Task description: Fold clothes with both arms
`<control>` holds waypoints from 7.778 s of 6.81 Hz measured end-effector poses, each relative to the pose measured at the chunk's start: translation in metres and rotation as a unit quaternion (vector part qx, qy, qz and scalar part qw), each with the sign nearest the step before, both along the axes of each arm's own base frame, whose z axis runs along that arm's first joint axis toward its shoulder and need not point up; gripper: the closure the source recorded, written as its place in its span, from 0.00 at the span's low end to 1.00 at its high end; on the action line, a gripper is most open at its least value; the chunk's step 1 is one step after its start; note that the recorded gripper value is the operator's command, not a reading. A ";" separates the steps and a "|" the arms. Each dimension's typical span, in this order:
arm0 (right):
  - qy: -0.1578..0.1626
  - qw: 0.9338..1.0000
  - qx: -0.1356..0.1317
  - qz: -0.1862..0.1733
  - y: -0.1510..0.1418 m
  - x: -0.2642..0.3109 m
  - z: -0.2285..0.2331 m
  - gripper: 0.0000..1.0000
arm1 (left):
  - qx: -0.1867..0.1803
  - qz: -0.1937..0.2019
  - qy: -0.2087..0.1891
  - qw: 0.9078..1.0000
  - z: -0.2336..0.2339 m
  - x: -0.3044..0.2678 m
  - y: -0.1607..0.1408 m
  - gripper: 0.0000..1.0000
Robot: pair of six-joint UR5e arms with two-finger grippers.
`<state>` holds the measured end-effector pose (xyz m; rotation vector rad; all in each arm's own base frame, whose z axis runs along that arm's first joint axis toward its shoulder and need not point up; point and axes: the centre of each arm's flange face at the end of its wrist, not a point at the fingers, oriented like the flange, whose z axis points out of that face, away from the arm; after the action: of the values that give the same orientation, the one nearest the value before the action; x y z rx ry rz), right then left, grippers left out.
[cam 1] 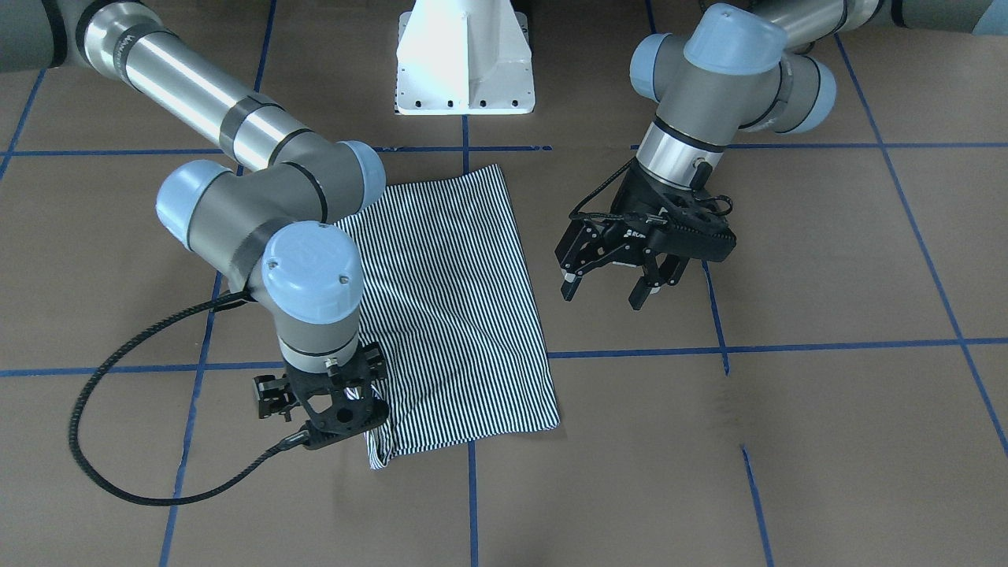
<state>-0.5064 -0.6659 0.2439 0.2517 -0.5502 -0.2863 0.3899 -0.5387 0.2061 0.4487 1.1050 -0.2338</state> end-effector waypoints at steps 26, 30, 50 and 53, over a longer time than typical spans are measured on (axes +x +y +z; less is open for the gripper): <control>-0.139 0.986 -0.088 -0.006 0.106 0.185 0.084 0.00 | -0.381 0.014 0.024 0.924 0.036 0.222 0.259 0.43; -0.138 0.987 -0.088 -0.004 0.106 0.186 0.085 0.00 | -0.392 0.009 0.034 0.919 0.025 0.225 0.261 1.00; -0.128 0.815 -0.369 0.428 0.346 -0.069 0.027 0.00 | -0.314 0.052 0.018 0.948 0.044 0.172 0.269 1.00; -0.102 0.818 -0.366 0.432 0.355 -0.071 0.038 0.00 | -0.313 0.053 0.020 0.948 0.042 0.171 0.269 1.00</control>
<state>-0.5773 -0.3114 0.2824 -0.2385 -0.6646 0.8525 0.5611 -0.2694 0.2485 -0.1840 1.0251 -0.4816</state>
